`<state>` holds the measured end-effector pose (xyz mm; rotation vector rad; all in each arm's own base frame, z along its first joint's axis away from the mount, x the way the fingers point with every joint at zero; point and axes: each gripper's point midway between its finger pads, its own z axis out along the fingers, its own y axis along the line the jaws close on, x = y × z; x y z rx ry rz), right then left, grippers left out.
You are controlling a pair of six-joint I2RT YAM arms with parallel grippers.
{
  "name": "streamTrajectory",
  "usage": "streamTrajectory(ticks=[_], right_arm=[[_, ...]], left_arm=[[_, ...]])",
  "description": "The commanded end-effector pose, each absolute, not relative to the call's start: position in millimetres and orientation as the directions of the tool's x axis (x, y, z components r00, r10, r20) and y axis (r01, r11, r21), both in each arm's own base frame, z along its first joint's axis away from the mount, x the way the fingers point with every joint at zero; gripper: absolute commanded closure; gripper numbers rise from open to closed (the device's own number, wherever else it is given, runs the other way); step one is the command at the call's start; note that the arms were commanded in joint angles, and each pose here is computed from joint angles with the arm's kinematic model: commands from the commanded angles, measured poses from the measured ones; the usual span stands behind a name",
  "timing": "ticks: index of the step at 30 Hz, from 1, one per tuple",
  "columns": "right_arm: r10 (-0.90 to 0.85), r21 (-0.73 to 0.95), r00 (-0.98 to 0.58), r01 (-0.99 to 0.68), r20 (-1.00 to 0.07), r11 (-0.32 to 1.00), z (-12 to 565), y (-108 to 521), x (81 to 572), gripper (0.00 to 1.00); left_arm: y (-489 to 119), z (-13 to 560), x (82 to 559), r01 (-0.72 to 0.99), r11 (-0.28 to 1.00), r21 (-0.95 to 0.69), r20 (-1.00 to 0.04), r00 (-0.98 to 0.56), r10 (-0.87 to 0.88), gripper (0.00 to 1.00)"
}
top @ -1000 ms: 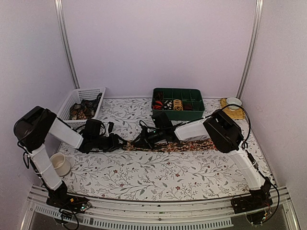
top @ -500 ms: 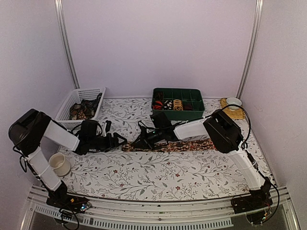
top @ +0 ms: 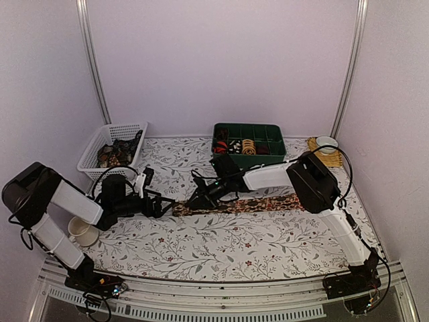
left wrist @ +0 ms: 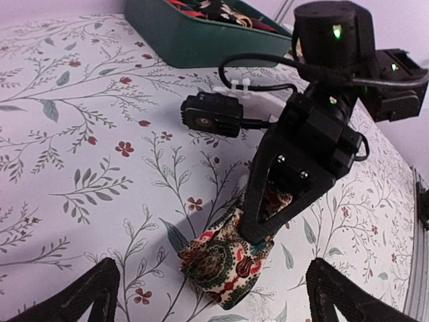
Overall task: Roll the ties
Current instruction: Roll the tie at the center of the board.
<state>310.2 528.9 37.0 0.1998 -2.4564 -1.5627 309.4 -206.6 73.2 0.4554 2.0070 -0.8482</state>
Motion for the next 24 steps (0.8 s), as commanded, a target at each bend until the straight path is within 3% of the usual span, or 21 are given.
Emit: streamTrajectory(ticks=[1,13,19,24], right_arm=[[-0.309,0.89,-0.934,0.021,0.18,0.455,-5,515,298,0.94],[-0.321,0.885,-0.93,0.01,0.18,0.466,-20,507,294,0.93],[-0.362,0.902,-0.919,-0.016,0.158,0.432,-13,524,287,0.93],[-0.37,0.912,-0.916,-0.01,0.157,0.41,-10,534,284,0.92]], left_arm=[[-226,79,299,0.742,0.611,-0.276,-0.905,-0.415,0.094,0.05],[-248,47,305,0.746,0.631,-0.212,-0.86,-0.449,0.241,0.21],[-232,71,310,0.612,0.701,-0.367,-0.837,-0.546,0.038,0.25],[-217,77,311,0.451,0.746,-0.49,-0.755,-0.647,-0.105,0.47]])
